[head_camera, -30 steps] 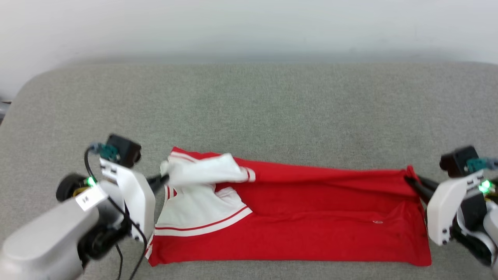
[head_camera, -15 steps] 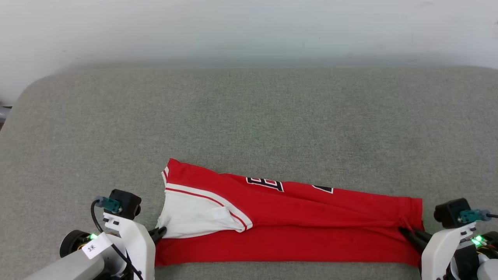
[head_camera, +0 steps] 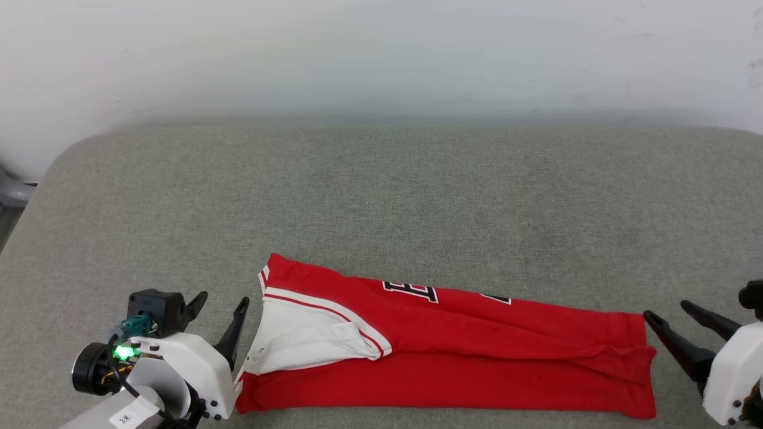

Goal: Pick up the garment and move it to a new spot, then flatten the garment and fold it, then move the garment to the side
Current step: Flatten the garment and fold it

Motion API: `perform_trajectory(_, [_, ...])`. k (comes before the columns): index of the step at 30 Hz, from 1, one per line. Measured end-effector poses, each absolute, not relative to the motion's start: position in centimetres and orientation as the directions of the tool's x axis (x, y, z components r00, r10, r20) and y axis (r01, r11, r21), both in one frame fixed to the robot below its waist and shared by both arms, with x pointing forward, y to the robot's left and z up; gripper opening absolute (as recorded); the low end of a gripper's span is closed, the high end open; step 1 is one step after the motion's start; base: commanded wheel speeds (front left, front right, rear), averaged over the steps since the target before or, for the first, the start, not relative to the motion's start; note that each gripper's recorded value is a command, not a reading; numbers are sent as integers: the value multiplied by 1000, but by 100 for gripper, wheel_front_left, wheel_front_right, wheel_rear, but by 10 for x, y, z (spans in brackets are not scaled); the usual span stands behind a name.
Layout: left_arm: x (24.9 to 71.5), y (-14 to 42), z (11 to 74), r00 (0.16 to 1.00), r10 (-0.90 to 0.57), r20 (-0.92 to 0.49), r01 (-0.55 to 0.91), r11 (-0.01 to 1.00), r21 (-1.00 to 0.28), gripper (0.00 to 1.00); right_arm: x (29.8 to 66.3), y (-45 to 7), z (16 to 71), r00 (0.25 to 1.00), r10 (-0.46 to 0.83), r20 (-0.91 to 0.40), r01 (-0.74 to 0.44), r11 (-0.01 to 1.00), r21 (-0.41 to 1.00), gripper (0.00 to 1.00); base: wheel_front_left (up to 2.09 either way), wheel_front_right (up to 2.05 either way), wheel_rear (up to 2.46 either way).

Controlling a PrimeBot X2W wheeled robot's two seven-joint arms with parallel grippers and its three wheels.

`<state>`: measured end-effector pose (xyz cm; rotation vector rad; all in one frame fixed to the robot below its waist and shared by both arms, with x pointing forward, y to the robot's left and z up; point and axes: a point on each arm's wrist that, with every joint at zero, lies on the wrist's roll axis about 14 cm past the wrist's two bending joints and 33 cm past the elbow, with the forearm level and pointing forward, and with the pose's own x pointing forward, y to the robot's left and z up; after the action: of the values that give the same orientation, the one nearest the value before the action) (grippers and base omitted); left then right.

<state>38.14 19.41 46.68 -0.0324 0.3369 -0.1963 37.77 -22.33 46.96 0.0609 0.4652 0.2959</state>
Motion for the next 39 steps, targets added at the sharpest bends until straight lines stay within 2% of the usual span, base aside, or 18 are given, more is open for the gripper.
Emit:
perform_trajectory(6, [387,203,486,968,-114,-223,115,993,-11,100,371,-244,457,778,252,-575,-234,966,107,100,0,0,0])
perform_trajectory(12, [395,209,510,995,-40,-96,44,998,41,100,363,-245,428,657,265,-706,-183,964,192,100,0,0,0])
perform_trajectory(24, [378,229,522,994,103,34,-106,992,75,100,362,-206,381,518,343,-783,-159,939,306,100,0,0,0])
perform_trajectory(28, [370,232,522,988,141,55,-145,987,74,100,359,-195,374,501,365,-784,-163,930,329,100,0,0,0])
perform_trajectory(36, [354,236,519,979,186,83,-193,978,78,100,358,-188,367,523,372,-766,-170,927,334,100,0,0,0])
perform_trajectory(37, [352,236,518,979,187,83,-193,978,79,100,359,-187,368,532,374,-760,-172,926,336,49,0,0,0])
perform_trajectory(38, [351,236,517,979,187,83,-194,978,81,100,360,-189,369,541,371,-755,-171,927,333,15,0,0,0])
perform_trajectory(39, [349,236,516,979,187,83,-194,978,82,100,360,-189,369,546,369,-752,-171,928,331,0,0,0,0])
